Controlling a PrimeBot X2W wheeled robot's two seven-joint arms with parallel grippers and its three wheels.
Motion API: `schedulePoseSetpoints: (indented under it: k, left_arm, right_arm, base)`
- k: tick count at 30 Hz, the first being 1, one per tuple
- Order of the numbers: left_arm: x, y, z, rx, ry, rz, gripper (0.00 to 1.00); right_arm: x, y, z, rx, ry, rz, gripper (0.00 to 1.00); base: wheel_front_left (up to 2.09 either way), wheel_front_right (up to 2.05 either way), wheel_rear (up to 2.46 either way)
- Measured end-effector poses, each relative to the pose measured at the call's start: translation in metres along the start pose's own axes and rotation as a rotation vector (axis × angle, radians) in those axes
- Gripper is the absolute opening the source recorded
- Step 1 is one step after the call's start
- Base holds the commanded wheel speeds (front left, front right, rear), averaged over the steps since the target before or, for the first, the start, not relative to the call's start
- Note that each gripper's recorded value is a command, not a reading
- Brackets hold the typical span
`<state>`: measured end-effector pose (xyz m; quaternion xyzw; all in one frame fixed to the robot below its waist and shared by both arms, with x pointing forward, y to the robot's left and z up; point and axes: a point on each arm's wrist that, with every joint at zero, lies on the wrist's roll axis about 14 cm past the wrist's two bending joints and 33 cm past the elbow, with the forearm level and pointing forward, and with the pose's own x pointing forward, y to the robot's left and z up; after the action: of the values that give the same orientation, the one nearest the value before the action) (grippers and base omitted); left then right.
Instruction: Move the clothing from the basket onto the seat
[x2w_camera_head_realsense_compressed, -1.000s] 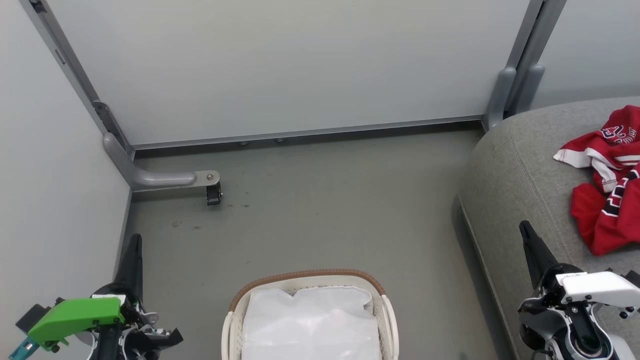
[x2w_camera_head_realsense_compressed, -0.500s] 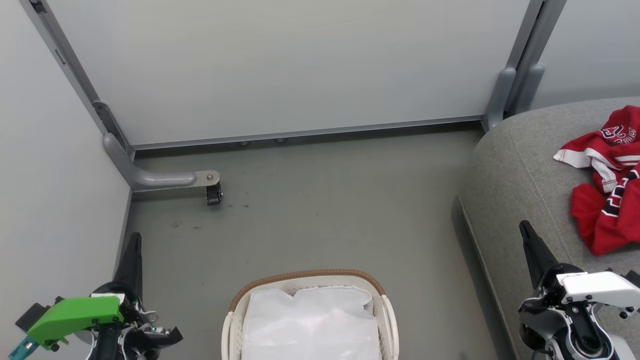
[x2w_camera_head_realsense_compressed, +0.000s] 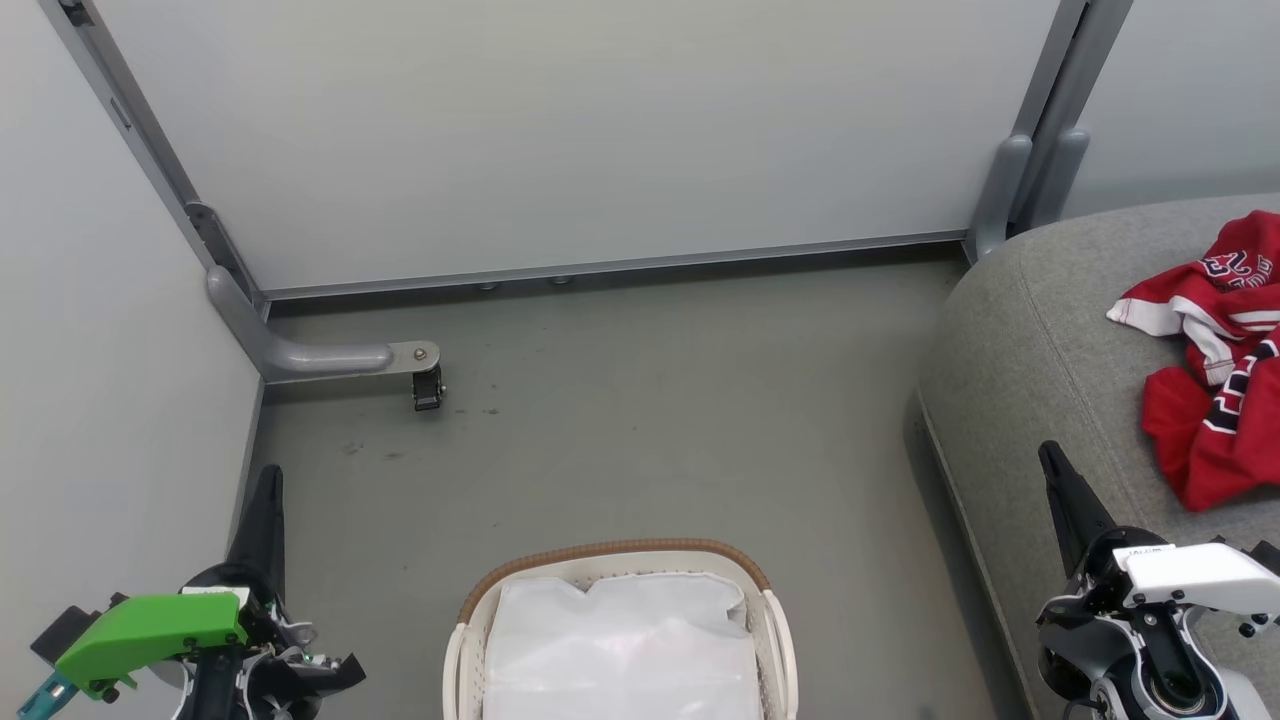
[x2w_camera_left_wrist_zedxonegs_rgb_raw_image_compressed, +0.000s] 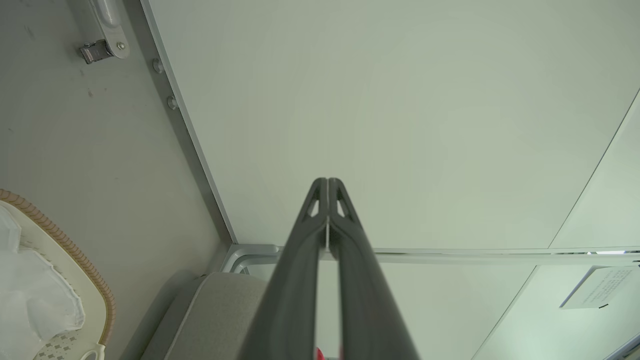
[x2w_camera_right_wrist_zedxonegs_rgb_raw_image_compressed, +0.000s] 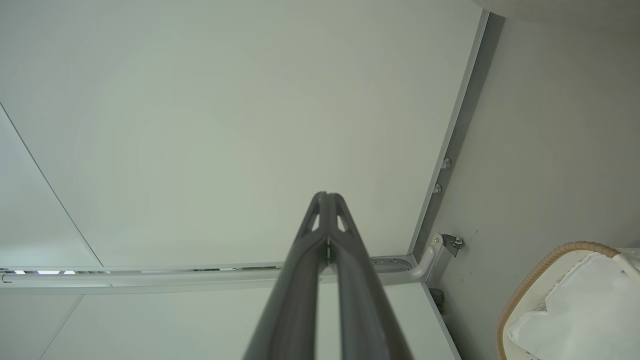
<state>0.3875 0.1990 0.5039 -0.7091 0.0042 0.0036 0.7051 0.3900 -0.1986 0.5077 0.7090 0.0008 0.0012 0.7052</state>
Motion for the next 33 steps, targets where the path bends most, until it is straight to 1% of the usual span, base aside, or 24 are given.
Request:
schedulePoseSetpoints:
  k: [33]
  left_arm:
    - [0.0, 0.0, 0.0, 0.0, 0.0, 0.0, 0.0]
  right_arm:
    - [0.0, 0.0, 0.0, 0.0, 0.0, 0.0, 0.0]
  base:
    - [0.0, 0.0, 0.0]
